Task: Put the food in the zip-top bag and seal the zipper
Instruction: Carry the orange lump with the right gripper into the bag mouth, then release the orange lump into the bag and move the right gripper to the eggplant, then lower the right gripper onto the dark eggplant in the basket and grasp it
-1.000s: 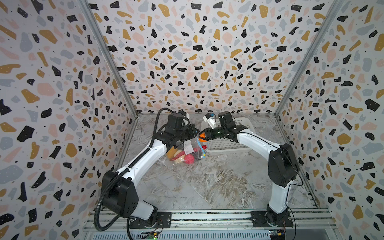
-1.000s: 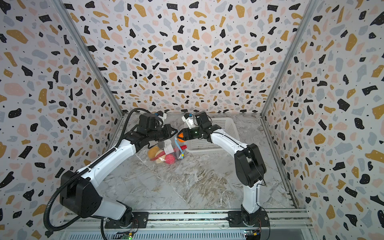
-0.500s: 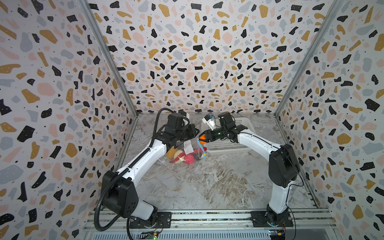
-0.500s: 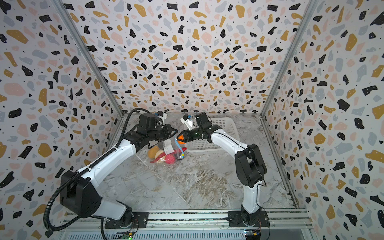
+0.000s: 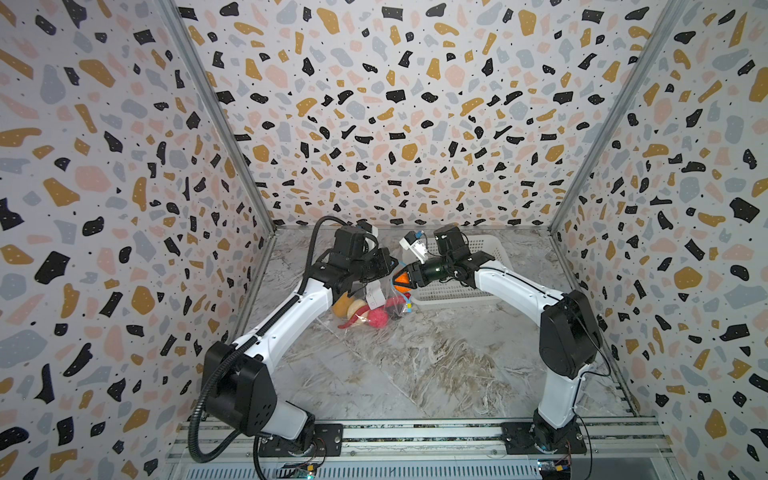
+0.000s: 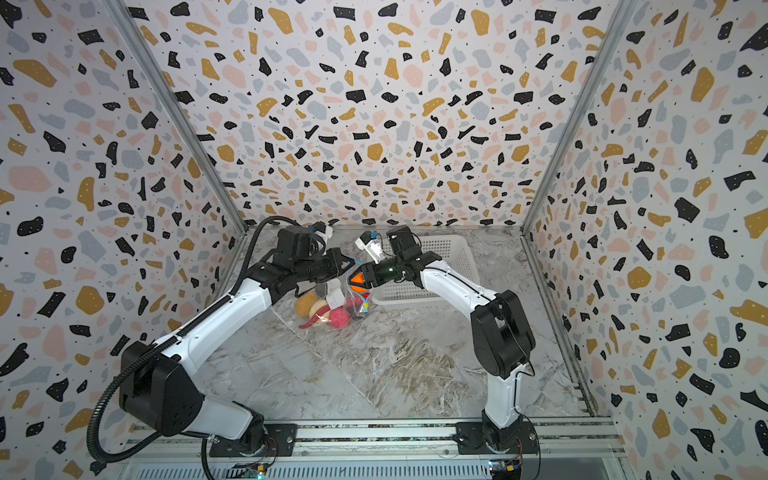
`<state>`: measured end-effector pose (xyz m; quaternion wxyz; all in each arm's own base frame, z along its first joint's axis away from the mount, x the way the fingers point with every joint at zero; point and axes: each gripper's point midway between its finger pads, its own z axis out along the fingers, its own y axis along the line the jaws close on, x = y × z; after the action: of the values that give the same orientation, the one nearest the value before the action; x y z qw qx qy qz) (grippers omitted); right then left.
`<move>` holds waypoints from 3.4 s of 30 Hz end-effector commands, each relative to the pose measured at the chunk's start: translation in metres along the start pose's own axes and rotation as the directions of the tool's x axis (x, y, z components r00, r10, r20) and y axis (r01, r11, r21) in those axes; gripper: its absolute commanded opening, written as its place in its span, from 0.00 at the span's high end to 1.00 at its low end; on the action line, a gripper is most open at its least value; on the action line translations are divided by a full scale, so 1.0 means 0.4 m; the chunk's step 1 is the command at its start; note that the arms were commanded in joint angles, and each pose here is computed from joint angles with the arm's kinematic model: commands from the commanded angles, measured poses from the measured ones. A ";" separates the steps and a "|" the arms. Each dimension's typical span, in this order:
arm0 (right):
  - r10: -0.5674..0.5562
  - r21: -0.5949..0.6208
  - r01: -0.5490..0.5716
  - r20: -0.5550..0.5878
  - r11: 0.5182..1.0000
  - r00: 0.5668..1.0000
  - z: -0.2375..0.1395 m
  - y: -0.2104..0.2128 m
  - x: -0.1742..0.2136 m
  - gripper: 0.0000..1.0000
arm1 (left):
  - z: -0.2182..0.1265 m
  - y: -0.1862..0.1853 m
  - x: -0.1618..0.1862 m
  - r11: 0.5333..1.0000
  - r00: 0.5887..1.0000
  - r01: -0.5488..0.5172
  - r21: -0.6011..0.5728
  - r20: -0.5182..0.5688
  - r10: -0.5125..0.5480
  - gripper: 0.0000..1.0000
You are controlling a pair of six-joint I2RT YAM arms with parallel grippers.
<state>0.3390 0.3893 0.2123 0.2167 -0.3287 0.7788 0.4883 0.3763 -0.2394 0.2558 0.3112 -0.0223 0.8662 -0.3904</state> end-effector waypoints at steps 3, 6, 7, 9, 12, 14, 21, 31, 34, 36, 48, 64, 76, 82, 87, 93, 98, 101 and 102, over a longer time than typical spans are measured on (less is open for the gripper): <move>0.002 0.001 -0.002 -0.019 1.000 1.000 0.027 -0.019 0.000 0.45 | -0.040 -0.053 -0.034 0.998 0.998 -0.037 0.056 0.054 0.034 1.00; 0.008 0.029 -0.007 -0.025 1.000 1.000 0.036 -0.040 -0.008 0.42 | -0.042 -0.053 -0.032 0.998 0.998 -0.036 0.058 0.054 0.033 1.00; 0.009 0.030 -0.008 -0.026 1.000 1.000 0.039 -0.041 -0.010 0.40 | -0.041 -0.054 -0.031 0.998 0.998 -0.036 0.060 0.053 0.033 1.00; 0.008 0.033 -0.007 -0.026 0.999 1.000 0.040 -0.042 -0.013 0.34 | -0.040 -0.053 -0.031 0.998 0.998 -0.035 0.061 0.051 0.032 1.00; 0.001 0.049 0.000 -0.020 0.999 1.000 0.037 -0.040 -0.017 0.27 | -0.042 -0.054 -0.033 0.997 0.998 -0.037 0.061 0.054 0.034 1.00; -0.007 0.070 0.008 -0.014 0.998 1.000 0.025 -0.041 -0.023 0.22 | -0.042 -0.055 -0.033 0.997 0.998 -0.038 0.062 0.055 0.035 1.00; -0.038 0.129 0.034 0.028 0.991 0.999 -0.029 -0.025 -0.063 0.20 | -0.033 -0.050 -0.029 0.997 0.998 -0.037 0.063 0.045 0.034 1.00; -0.159 0.355 0.097 0.148 0.930 0.976 -0.244 -0.038 -0.069 0.23 | -0.021 -0.046 -0.020 0.996 0.999 -0.041 0.073 0.033 0.039 1.00; -0.238 0.419 0.139 0.193 0.897 0.952 -0.317 -0.057 -0.057 0.25 | -0.012 -0.035 -0.021 0.997 0.999 -0.043 0.058 0.032 0.041 1.00; -0.331 0.461 0.209 0.202 0.862 0.922 -0.349 -0.064 -0.052 0.25 | -0.008 -0.029 -0.019 0.998 0.999 -0.043 0.049 0.029 0.042 1.00; -0.558 0.633 0.448 -0.030 0.631 0.829 -0.380 -0.271 -0.005 0.26 | 0.001 -0.009 -0.017 0.999 0.999 -0.042 0.021 0.014 0.042 1.00; -0.450 0.638 0.585 -0.385 0.501 0.806 -0.344 -0.517 0.091 0.24 | 0.000 0.005 -0.017 0.999 0.999 -0.042 -0.005 0.014 0.042 1.00; -0.502 0.600 0.671 -0.458 0.435 0.734 -0.284 -0.605 0.008 0.24 | 0.010 0.005 -0.014 0.999 0.999 -0.042 0.004 0.003 0.042 1.00; -0.503 0.557 0.722 -0.522 0.410 0.689 -0.236 -0.655 -0.013 0.24 | 0.011 0.002 -0.017 0.999 0.999 -0.042 0.010 0.004 0.042 1.00; -0.512 0.524 0.743 -0.539 0.417 0.668 -0.201 -0.677 -0.015 0.24 | 0.014 0.004 -0.009 0.999 0.999 -0.036 0.017 -0.003 0.036 1.00; -0.487 0.493 0.730 -0.543 0.474 0.684 -0.164 -0.704 0.003 0.25 | 0.007 0.001 -0.009 0.999 0.999 -0.035 0.021 0.002 0.035 1.00; -0.459 0.479 0.718 -0.556 0.505 0.693 -0.147 -0.723 0.023 0.29 | 0.008 0.003 -0.003 0.999 0.999 -0.033 0.024 -0.003 0.033 1.00; -0.433 0.477 0.702 -0.559 0.529 0.707 -0.144 -0.729 0.032 0.35 | 0.008 0.003 -0.003 0.999 0.999 -0.037 0.025 -0.003 0.037 1.00; -0.429 0.474 0.695 -0.555 0.540 0.712 -0.142 -0.727 0.035 0.37 | 0.008 0.002 -0.003 0.999 0.999 -0.036 0.025 -0.002 0.036 1.00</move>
<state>0.5483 0.2454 0.0508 0.3396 -0.5580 0.7571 -0.0034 0.3780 -0.2404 0.2457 0.3032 -0.0124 0.8707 -0.3870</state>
